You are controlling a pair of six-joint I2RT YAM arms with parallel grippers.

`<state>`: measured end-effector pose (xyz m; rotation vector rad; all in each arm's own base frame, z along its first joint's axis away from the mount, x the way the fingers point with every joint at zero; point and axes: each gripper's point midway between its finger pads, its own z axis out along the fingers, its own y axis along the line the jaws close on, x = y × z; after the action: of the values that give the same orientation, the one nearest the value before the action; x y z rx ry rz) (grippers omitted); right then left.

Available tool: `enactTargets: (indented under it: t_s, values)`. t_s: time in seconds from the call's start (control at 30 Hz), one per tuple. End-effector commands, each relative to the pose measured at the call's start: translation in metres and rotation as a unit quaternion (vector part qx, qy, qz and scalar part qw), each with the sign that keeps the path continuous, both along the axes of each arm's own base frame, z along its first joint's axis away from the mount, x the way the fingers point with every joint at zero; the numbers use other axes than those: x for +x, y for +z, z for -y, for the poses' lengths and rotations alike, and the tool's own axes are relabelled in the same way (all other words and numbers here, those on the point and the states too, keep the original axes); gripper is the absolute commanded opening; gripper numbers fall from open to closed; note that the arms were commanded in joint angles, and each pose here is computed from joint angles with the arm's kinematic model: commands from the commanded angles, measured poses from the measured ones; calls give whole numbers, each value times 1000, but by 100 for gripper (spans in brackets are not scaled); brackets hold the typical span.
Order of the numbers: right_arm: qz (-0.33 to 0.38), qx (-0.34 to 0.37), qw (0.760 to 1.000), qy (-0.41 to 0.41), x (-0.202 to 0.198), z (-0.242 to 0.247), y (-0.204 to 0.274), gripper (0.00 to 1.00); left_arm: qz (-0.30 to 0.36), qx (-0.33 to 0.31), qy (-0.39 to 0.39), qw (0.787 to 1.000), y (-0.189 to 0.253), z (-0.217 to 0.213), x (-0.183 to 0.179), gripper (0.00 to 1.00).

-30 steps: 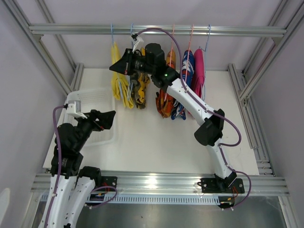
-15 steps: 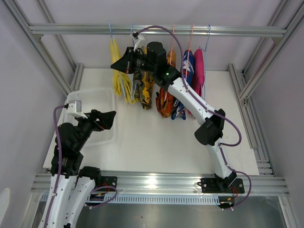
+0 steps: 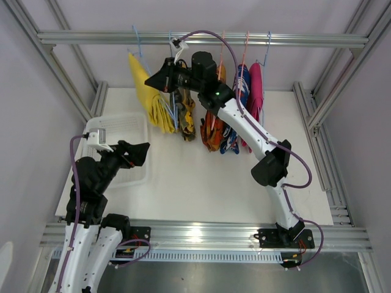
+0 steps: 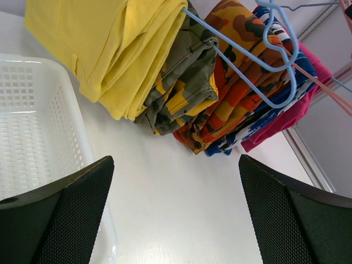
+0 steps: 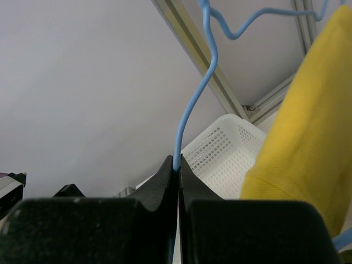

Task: Remove the trousers from the hanger
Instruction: Pick up the hanger from the clothesline.

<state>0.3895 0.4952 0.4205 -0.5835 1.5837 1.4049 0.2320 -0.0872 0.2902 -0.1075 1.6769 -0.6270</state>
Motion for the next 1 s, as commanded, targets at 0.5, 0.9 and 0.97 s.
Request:
enactTargets:
  t_s: [0.5, 0.9, 0.97]
  values:
    - [171, 170, 971, 2, -81, 60, 178, 0, -11, 12, 9, 1000, -9, -4, 2, 100]
    - [183, 205, 961, -28, -82, 75, 207, 0, -12, 13, 6, 1000, -10, -3, 2, 99]
    - [182, 202, 962, -34, -85, 80, 210, 0, -12, 13, 7, 1000, -10, -4, 2, 99]
